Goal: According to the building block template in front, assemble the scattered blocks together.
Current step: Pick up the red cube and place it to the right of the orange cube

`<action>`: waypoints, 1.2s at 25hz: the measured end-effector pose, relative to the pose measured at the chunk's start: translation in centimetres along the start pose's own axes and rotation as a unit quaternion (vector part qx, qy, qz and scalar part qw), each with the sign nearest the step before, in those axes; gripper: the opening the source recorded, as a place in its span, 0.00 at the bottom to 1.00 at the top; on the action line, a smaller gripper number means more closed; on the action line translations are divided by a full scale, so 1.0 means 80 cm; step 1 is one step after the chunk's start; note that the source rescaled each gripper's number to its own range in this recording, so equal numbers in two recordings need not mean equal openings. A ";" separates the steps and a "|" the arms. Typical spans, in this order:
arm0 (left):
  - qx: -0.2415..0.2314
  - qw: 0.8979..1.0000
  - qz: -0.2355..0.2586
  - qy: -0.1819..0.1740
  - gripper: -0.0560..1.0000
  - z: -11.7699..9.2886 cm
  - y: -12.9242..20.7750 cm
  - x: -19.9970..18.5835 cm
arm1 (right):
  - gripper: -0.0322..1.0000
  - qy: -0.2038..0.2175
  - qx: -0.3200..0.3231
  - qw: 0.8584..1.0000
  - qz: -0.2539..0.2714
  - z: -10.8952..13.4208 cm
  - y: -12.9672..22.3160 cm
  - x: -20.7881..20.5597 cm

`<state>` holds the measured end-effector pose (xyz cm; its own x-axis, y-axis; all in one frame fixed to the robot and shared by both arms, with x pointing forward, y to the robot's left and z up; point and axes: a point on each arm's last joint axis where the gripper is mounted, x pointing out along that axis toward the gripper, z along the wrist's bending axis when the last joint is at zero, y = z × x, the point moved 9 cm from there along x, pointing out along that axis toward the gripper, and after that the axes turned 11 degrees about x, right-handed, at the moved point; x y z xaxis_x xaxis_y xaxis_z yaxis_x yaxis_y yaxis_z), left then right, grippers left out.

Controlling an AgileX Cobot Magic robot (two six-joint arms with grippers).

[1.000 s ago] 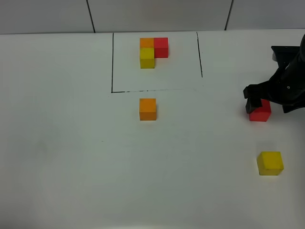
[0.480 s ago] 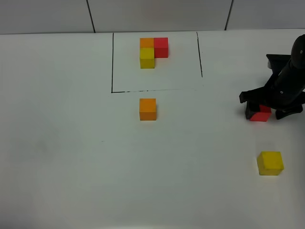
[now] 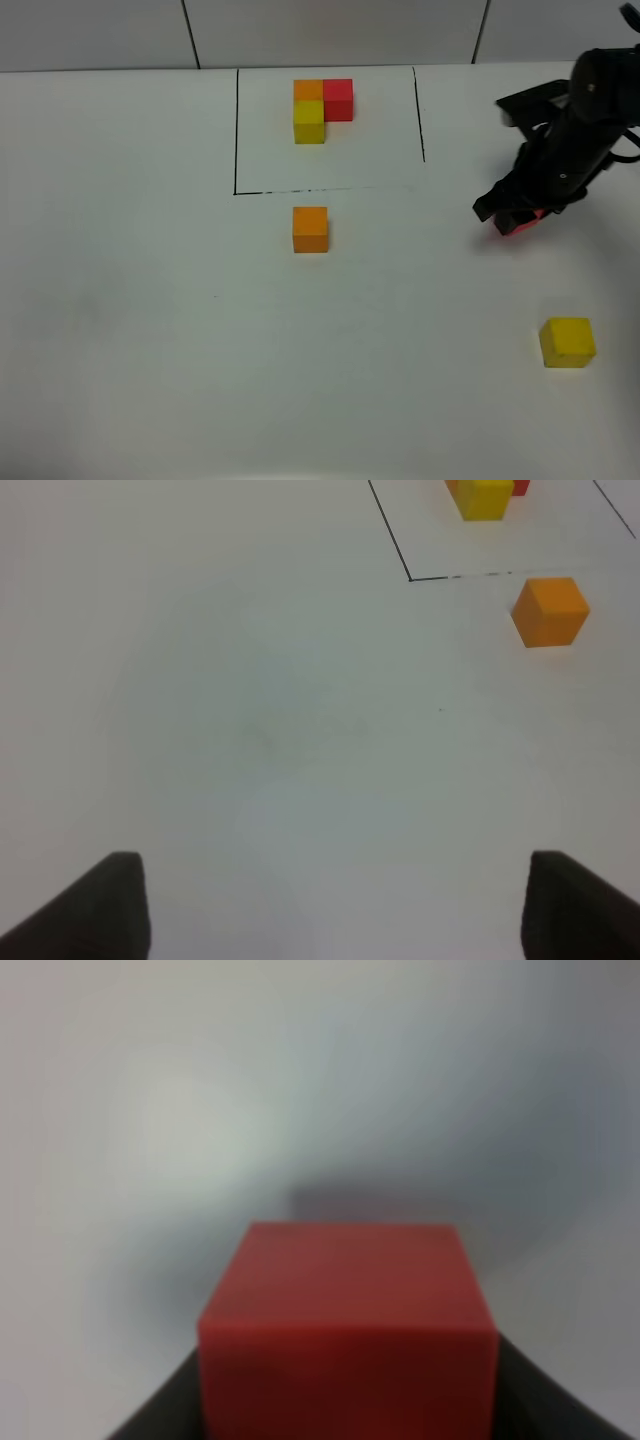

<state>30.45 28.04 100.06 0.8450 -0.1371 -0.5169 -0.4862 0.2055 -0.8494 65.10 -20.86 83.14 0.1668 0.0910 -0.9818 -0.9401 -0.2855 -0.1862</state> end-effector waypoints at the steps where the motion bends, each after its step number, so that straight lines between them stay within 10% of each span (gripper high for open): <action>1: 0.000 1.000 0.000 0.000 0.80 0.000 0.000 0.000 | 0.05 -0.002 -0.058 0.998 0.005 0.015 -0.002 -0.003; 7: 0.000 1.000 0.000 0.000 0.80 0.000 0.000 0.000 | 0.05 -0.011 -0.300 0.954 -0.008 0.096 -0.030 -0.030; 30: 0.000 1.000 0.000 0.000 0.80 0.000 0.000 0.000 | 0.05 -0.014 -0.465 0.883 0.060 0.195 -0.057 0.026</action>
<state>30.45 28.04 100.06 0.8450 -0.1371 -0.5169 -0.4862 0.2055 -0.8494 65.13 -4.48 82.53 0.0628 0.0259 -0.9977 -0.2983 -0.9535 -0.0435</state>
